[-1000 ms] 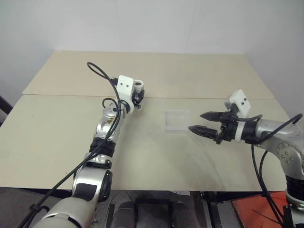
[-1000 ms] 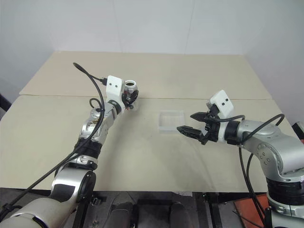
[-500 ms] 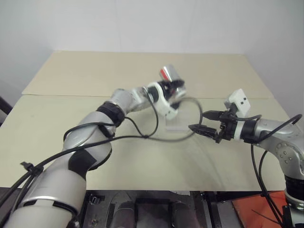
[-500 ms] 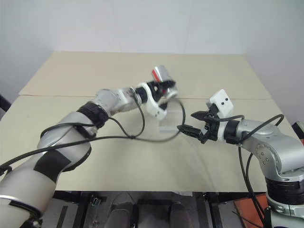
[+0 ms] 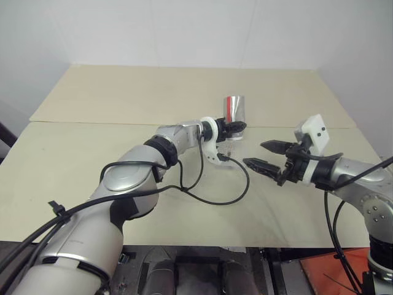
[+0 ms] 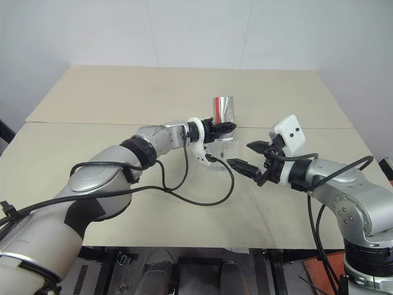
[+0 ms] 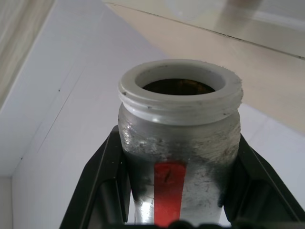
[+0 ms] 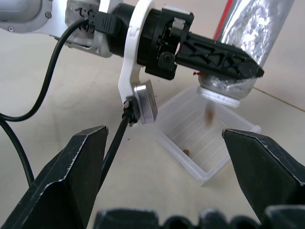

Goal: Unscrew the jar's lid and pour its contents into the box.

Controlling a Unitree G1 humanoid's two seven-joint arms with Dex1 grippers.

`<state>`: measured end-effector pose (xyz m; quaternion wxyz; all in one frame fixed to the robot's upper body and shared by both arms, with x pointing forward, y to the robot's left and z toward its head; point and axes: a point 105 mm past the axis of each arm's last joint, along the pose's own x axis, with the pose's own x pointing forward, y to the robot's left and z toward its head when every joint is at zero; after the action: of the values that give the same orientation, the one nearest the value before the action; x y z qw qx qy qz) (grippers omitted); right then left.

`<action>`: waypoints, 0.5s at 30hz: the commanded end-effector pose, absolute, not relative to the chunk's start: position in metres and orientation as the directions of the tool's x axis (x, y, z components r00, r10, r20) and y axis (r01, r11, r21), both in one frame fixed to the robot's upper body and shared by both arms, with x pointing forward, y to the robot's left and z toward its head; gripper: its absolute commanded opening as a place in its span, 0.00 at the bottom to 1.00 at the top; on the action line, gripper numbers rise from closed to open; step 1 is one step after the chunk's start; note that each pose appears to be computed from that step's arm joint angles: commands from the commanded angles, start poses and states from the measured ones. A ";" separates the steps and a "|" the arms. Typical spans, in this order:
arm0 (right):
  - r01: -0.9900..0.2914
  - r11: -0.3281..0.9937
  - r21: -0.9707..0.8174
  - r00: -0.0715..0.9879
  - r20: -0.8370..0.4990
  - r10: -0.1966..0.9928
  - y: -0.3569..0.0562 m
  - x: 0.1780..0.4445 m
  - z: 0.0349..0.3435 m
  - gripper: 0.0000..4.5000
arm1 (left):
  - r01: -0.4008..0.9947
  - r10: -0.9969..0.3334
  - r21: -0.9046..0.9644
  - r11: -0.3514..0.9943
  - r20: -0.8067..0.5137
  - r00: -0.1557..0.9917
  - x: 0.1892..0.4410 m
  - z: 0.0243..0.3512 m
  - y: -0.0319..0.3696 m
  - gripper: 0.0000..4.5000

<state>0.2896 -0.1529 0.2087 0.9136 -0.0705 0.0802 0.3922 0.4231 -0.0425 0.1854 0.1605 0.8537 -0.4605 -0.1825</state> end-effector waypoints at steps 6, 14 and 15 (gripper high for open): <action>-0.719 0.688 -0.097 0.693 -0.172 0.700 -0.157 0.290 0.221 0.99 | -0.657 -0.860 0.615 -0.437 -0.071 0.505 0.422 0.207 -0.042 0.45; -0.735 0.671 -0.098 0.675 -0.186 0.714 -0.160 0.293 0.222 0.99 | -0.319 -0.751 0.944 -0.087 0.148 0.643 0.435 0.251 0.009 0.45; -0.739 0.667 -0.098 0.672 -0.188 0.716 -0.159 0.293 0.222 0.99 | -0.254 -0.732 0.967 -0.020 0.159 0.663 0.436 0.252 0.015 0.45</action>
<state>0.2937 -0.1606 0.2087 0.9126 -0.0687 0.0922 0.3923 0.4386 0.0126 0.2319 0.5296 0.7410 -0.3615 -0.1994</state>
